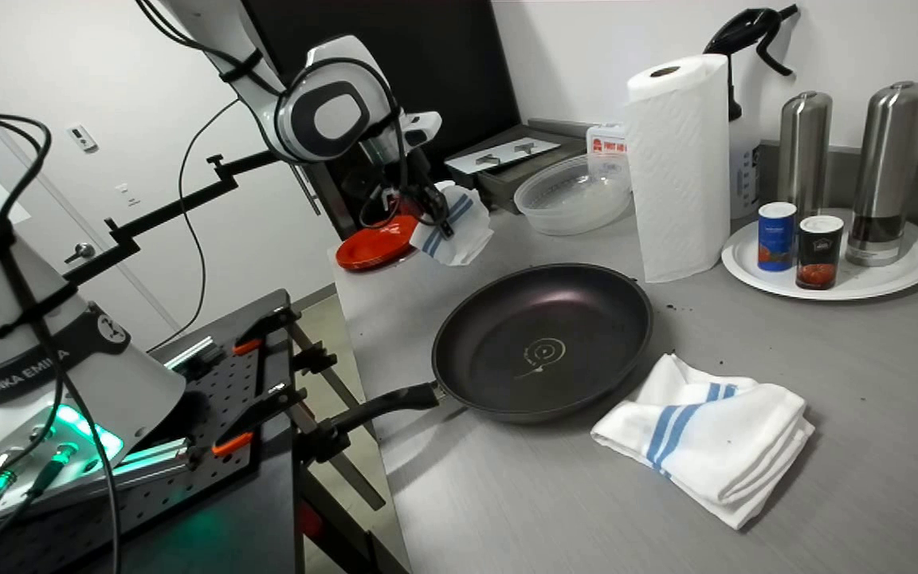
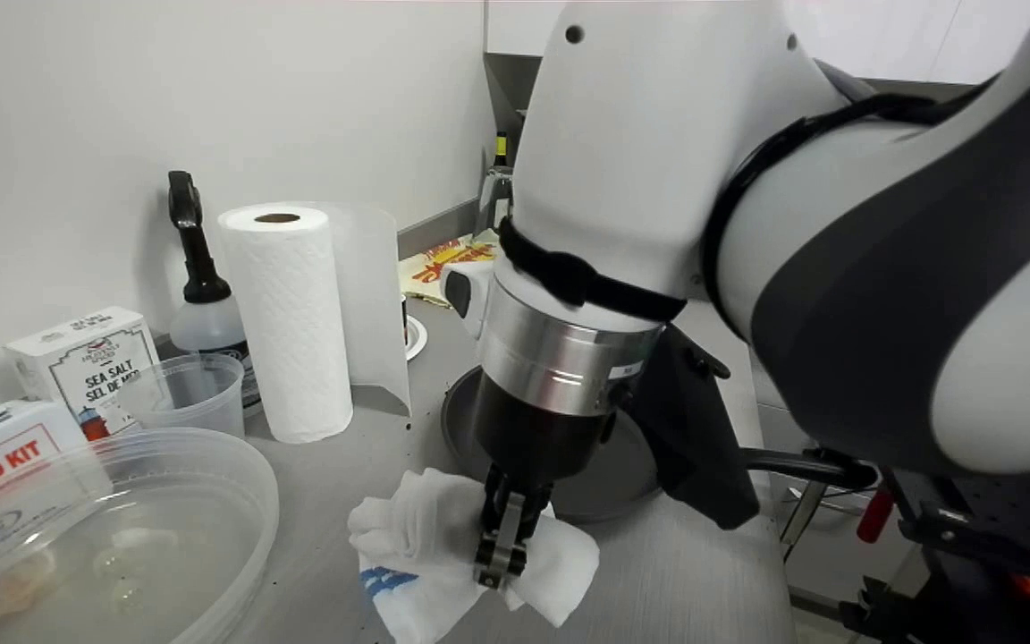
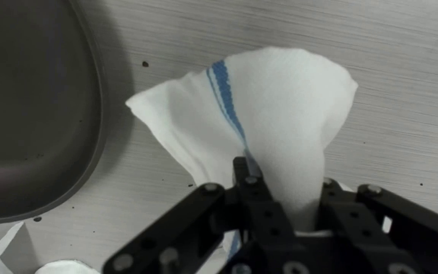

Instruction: Pick up the towel and wide the frying pan

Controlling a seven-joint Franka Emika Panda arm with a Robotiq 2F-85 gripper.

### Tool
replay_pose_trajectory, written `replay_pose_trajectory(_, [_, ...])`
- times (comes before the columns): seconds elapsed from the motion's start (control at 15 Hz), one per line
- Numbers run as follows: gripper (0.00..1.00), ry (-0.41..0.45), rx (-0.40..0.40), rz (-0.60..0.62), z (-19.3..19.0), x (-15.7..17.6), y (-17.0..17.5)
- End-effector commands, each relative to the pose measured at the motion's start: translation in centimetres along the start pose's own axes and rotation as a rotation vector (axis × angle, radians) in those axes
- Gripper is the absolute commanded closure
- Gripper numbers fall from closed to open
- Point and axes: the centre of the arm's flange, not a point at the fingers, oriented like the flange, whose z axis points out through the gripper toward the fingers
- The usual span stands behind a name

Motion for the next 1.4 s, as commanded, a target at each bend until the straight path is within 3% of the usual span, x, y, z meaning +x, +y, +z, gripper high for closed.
replay_pose_trajectory(0.0, [0.94, -0.015, 0.027, -0.018, -2.4, -0.5, 0.2])
replay_pose_trajectory(0.73, [0.95, -0.005, 0.046, -0.008, -4.0, -0.8, 0.4])
replay_pose_trajectory(1.13, [0.95, 0.051, -0.082, 0.018, -6.2, 0.7, 5.5])
replay_pose_trajectory(1.33, [0.95, 0.056, -0.155, 0.106, -7.3, 0.8, 9.2])
